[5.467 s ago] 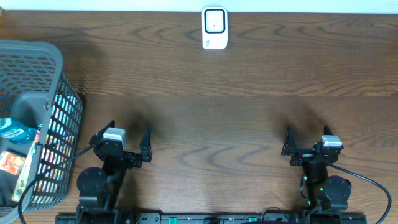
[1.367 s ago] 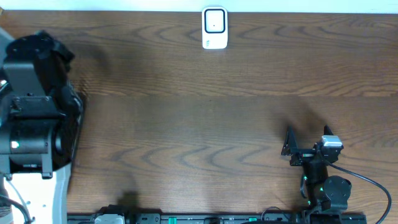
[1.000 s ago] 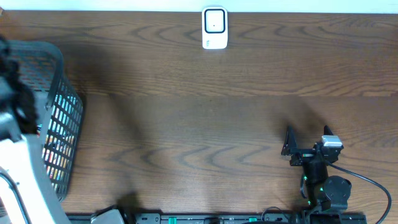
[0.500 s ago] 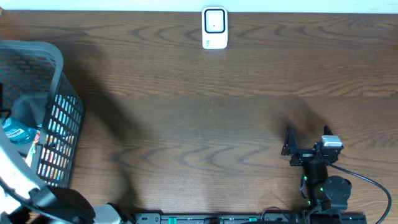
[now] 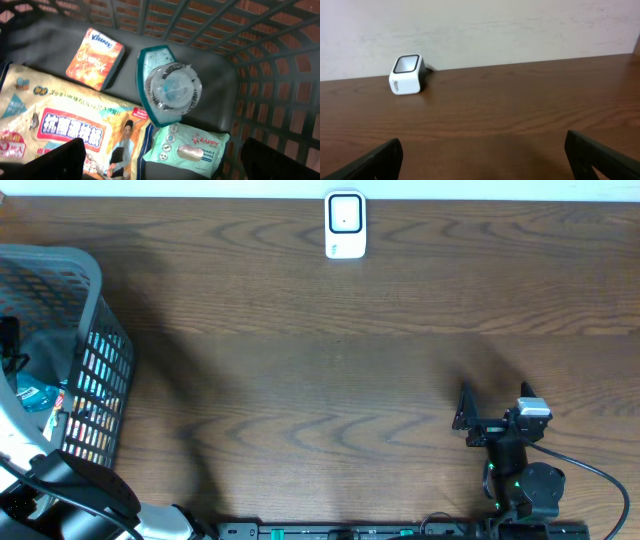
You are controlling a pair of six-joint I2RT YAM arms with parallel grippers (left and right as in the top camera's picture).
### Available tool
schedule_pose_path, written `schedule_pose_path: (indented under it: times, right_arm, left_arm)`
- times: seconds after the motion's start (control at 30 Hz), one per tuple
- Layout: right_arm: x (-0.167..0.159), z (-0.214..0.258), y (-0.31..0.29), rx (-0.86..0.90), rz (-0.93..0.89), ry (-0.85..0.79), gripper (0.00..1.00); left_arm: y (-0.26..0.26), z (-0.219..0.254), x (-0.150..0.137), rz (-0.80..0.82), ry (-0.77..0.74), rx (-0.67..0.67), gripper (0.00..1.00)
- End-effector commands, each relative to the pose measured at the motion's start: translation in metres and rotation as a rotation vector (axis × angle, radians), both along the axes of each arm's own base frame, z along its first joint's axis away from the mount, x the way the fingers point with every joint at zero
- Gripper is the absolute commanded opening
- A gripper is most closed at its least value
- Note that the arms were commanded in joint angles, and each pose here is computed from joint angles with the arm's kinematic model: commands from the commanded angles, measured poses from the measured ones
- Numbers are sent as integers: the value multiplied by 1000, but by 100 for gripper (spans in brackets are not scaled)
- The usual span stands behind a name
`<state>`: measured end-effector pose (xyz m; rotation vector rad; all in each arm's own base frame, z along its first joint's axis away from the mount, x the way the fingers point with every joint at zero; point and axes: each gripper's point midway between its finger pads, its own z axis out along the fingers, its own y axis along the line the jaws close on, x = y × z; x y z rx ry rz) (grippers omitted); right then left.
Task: Scan the item barcode
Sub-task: 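Lower the left gripper into the basket and grasp the teal-capped bottle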
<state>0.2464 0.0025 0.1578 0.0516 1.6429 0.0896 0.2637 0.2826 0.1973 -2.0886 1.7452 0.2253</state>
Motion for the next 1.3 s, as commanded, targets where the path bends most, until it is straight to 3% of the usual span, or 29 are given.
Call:
schedule_pose_path:
  times: [0.0,0.7,1.0,1.13,1.27]
  right_arm:
    - [0,-1,1,-13,5,2,99]
    - [0,-1,1,-13,5,2,99]
    - [0,-1,1,-13,5,2,99]
    - [0,-1,1,-13,5,2,99]
    - [0,-1,1,-13,5,2,99]
  left_arm:
    - [3,2,-1,52,-21,2,98]
    - [23,-59,18,61,59,-54,98]
    - [41,-64,2,95,174,37,99]
    - [42,-63,1,83,186,43,91]
    - [41,-66,0,83,190,39,89]
